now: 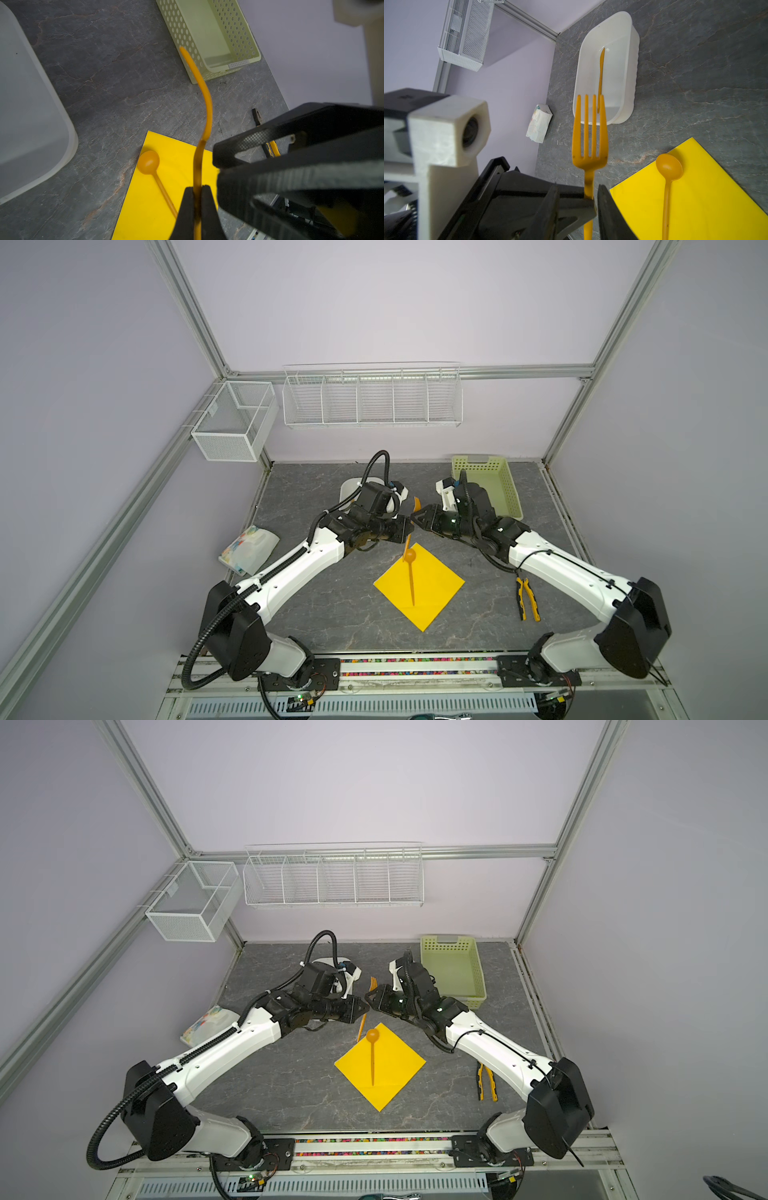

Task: Place the utensils on the paper napkin and roll it up
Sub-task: 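Lift the fork with the left gripper while the right gripper reaches toward it, then close the right gripper on the fork neck held by the left gripper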

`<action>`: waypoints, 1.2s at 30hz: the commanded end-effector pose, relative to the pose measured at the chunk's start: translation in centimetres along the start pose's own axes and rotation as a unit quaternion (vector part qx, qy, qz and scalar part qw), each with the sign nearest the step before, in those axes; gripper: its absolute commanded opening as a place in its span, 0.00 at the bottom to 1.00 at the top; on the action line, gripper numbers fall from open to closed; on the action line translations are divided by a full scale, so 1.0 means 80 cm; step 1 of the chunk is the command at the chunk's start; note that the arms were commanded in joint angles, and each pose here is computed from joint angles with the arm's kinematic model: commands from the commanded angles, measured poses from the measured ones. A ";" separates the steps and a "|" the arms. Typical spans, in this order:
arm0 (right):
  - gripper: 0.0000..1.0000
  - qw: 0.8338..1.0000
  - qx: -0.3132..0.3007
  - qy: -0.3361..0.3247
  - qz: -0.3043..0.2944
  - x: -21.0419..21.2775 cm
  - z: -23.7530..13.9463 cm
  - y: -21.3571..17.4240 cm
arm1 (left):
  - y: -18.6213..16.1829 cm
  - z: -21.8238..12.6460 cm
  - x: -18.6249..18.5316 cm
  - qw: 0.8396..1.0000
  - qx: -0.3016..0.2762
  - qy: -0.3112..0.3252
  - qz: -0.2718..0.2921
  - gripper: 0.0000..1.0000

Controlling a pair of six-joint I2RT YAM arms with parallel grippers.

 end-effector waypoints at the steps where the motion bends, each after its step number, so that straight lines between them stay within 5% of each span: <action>1: 0.32 1.000 0.001 0.011 0.018 0.000 0.009 -0.003 | 0.007 -0.012 -0.008 1.000 -0.022 -0.004 0.005 0.00; 29: 0.09 0.999 0.001 0.024 0.036 0.002 0.022 0.000 | 0.006 -0.021 -0.007 1.000 -0.028 0.004 -0.002 0.00; 36: 0.07 0.999 -0.024 0.041 -0.008 0.016 -0.004 0.011 | 0.017 -0.054 -0.027 0.997 -0.074 -0.034 0.013 0.15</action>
Point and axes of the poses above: each gripper's point midway between its finger pads, its own z axis out along the fingers, its own x axis along the line the jaws close on, y = z × x, the point moved 5 cm from there along -z, back along the fingers, and after that the axes turned 2 degrees about z, right-handed, at the moved point
